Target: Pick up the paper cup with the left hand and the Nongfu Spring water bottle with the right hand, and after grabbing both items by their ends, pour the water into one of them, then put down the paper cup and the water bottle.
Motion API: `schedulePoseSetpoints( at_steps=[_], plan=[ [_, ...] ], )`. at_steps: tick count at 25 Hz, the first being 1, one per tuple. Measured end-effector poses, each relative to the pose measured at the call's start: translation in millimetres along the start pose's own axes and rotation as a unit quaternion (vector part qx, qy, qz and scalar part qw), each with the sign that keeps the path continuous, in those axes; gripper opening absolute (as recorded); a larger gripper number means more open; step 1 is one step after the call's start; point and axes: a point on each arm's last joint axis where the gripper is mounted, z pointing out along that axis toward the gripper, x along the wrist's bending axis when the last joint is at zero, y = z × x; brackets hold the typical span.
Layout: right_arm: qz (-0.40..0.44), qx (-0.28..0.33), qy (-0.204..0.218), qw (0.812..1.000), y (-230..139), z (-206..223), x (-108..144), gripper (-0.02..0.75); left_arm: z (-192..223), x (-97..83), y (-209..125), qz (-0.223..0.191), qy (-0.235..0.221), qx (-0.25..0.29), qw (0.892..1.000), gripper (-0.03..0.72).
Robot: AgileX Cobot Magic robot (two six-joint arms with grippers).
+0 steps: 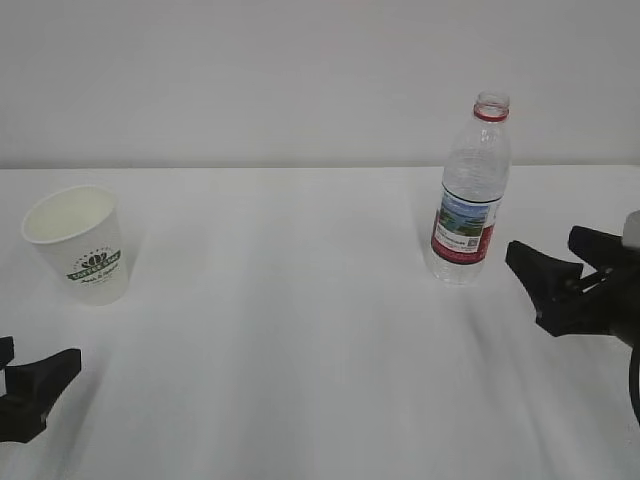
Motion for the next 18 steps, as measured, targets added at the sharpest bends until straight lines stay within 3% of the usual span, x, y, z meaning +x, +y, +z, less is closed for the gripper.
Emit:
schedulePoseSetpoints(
  at_steps=[18],
  plan=[
    [-0.006,-0.019,0.002,1.0,8,18,-4,0.594,0,0.8,0,-0.002,0.005,-0.001,1.0,0.587]
  ],
)
